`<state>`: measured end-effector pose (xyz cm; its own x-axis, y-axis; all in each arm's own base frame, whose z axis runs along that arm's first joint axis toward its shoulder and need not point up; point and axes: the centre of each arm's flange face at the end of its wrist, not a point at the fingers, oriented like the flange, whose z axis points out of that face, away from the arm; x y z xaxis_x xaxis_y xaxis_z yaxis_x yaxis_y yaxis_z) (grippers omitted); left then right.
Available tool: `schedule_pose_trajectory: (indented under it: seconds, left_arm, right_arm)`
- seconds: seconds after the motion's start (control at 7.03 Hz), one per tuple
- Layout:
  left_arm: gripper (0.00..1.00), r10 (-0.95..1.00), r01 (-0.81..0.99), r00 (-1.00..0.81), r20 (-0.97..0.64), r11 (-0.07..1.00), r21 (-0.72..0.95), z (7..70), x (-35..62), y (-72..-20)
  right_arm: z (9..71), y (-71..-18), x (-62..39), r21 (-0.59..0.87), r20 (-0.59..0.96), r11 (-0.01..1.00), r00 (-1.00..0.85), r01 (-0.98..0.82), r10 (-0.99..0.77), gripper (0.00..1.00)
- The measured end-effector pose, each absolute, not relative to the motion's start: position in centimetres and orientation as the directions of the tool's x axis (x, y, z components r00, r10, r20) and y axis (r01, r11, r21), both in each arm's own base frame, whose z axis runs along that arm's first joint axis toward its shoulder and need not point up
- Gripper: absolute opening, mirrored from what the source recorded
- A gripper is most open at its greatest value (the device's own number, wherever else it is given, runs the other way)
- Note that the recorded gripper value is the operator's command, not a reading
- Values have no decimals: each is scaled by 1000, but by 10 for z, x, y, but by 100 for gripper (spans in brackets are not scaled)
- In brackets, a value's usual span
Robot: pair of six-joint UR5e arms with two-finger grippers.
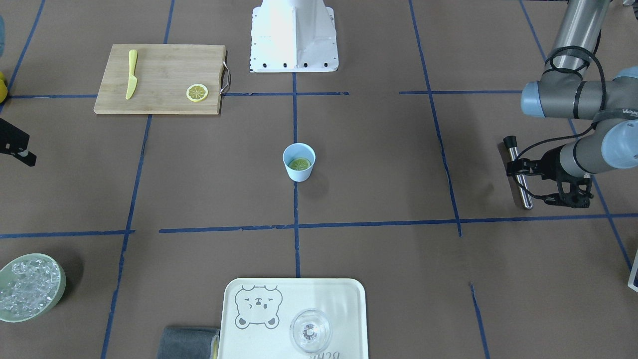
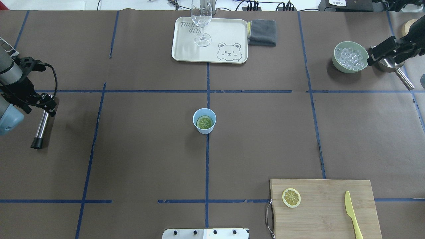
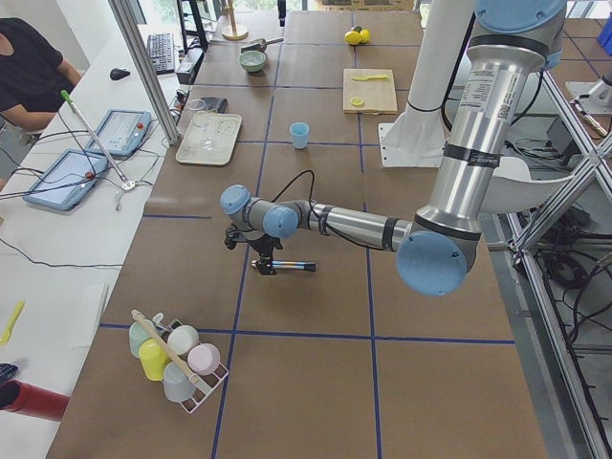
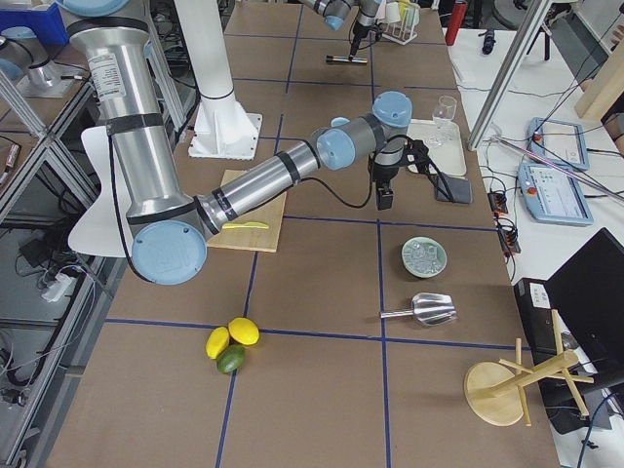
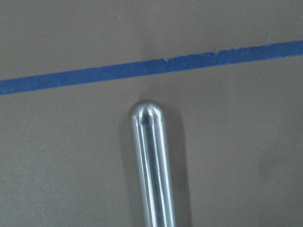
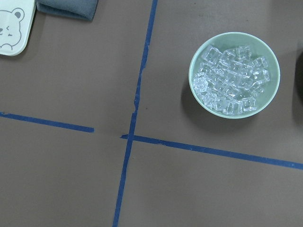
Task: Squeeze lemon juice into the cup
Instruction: 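Lower the left gripper onto the steel muddler rod and grasp it, then lift the steel rod upright with the left gripper toward the cup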
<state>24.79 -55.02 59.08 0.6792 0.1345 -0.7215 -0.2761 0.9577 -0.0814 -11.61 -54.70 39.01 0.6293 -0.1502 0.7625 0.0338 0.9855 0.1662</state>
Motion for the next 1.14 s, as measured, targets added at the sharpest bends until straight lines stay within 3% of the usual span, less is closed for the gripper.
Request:
schedule_pose_trajectory:
  seconds: [0.57, 0.85, 1.14]
  left_arm:
    - [100, 137, -295, 683, -718, 951, -98, 600, 260, -545]
    - [62, 136, -297, 684, -717, 949, -103, 603, 261, -545]
    - [16, 135, -297, 684, -716, 949, -105, 603, 262, -544]
  right_arm:
    - [387, -549, -111, 170, 765, 985, 627, 23, -147, 100]
    - [386, -549, -110, 171, 767, 985, 624, 23, -148, 100]
    - [384, -549, -110, 171, 768, 985, 623, 22, -147, 100]
